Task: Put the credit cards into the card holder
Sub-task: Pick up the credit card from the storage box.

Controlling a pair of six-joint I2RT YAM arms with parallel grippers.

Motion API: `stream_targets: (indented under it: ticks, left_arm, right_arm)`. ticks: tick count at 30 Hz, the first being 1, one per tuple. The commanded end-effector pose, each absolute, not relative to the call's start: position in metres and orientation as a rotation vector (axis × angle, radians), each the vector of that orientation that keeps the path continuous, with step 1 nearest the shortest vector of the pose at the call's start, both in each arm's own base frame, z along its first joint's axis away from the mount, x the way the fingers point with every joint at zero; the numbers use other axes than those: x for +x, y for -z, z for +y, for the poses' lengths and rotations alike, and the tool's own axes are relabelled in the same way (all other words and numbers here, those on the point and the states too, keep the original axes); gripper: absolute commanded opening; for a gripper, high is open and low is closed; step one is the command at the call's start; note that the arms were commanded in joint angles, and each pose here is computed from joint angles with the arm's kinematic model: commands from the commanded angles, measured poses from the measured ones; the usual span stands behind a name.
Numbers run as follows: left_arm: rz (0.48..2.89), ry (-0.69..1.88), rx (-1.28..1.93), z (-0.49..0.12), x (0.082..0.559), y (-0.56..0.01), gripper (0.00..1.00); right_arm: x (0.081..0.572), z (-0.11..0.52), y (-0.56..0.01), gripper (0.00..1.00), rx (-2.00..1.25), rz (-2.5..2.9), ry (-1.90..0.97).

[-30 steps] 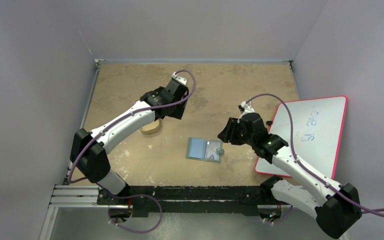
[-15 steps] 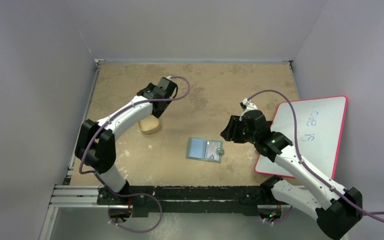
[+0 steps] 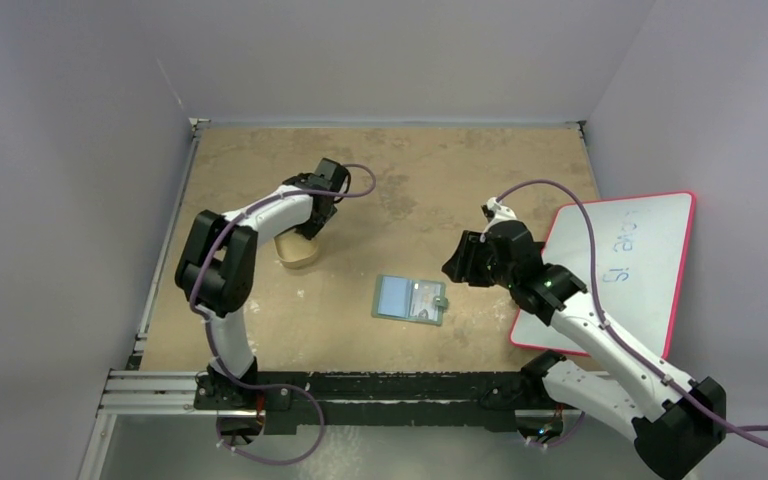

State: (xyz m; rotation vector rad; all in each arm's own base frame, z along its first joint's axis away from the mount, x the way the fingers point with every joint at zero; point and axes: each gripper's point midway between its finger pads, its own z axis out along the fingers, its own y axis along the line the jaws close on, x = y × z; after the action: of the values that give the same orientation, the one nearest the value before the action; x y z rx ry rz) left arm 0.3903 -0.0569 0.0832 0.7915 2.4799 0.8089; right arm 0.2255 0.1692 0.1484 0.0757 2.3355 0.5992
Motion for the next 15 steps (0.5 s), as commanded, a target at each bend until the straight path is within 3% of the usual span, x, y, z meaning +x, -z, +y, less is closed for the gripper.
stream_targets:
  ticks: [1, 7, 15]
  left_arm:
    - [2.451, -0.848, 0.741, -0.052, 0.413, -0.083, 0.72]
    - [2.427, -0.903, 0.733, -0.048, 0.423, -0.079, 0.69]
    - [2.394, -0.942, 0.727, -0.047, 0.432, -0.093, 0.55]
  right_arm:
    - [0.233, 0.167, -0.167, 0.51, 0.087, 2.273, -0.595]
    - [0.232, 0.163, -0.165, 0.51, 0.099, 2.285, -0.571]
    - [0.233, 0.166, -0.163, 0.51, 0.104, 2.289, -0.585]
